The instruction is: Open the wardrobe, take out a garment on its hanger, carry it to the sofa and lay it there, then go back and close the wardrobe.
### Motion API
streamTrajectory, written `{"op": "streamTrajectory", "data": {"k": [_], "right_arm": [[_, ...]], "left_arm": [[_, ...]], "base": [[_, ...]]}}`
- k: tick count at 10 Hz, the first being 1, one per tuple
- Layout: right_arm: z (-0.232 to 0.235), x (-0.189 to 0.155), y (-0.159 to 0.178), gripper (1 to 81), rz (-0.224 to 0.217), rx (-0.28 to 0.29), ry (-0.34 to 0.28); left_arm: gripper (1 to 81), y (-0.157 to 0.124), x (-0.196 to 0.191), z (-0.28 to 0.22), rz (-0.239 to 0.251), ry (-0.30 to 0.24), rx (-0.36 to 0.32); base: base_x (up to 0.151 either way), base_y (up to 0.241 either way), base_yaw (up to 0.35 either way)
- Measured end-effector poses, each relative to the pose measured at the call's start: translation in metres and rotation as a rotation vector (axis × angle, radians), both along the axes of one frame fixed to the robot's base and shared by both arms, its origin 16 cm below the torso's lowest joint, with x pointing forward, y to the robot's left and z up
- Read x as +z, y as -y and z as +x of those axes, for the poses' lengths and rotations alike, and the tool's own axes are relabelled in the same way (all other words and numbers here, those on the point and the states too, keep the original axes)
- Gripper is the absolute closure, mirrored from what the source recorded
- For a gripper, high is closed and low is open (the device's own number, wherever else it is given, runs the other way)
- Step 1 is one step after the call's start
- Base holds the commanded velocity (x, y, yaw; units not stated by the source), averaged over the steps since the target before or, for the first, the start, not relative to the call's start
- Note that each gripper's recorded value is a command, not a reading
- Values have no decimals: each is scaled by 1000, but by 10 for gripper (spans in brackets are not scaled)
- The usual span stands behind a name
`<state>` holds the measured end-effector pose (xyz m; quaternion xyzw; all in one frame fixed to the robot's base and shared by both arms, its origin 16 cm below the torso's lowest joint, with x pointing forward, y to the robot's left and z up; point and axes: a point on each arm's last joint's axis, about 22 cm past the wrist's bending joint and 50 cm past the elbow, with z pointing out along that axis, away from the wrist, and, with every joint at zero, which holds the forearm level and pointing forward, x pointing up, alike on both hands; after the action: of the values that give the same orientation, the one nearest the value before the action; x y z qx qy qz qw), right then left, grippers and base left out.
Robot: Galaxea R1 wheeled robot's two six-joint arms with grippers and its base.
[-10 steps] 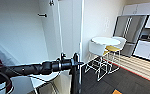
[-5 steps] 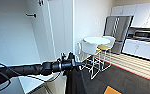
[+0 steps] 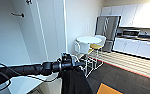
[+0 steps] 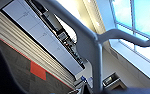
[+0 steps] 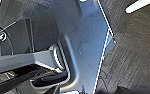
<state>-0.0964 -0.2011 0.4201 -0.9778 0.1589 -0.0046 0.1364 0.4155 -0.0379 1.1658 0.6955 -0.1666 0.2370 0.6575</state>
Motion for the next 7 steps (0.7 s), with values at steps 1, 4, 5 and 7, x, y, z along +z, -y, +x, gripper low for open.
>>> {"op": "streamTrajectory", "data": {"k": [1,4,5,7], "right_arm": [[0,0,-3,10,3,0,0],[1,0,-4,10,5,2,1],[0,0,-4,10,5,2,1],[1,0,-6,10,8,1,2]], "left_arm": [[811,2,1,-6,-2,5,-12],[811,5,4,-13,-10,9,-30],[811,5,4,-14,-11,10,-32],[811,6,5,-16,-13,13,-37]], "base": [[0,0,-248],[0,0,-248],[0,0,-248],[0,0,-248]]}}
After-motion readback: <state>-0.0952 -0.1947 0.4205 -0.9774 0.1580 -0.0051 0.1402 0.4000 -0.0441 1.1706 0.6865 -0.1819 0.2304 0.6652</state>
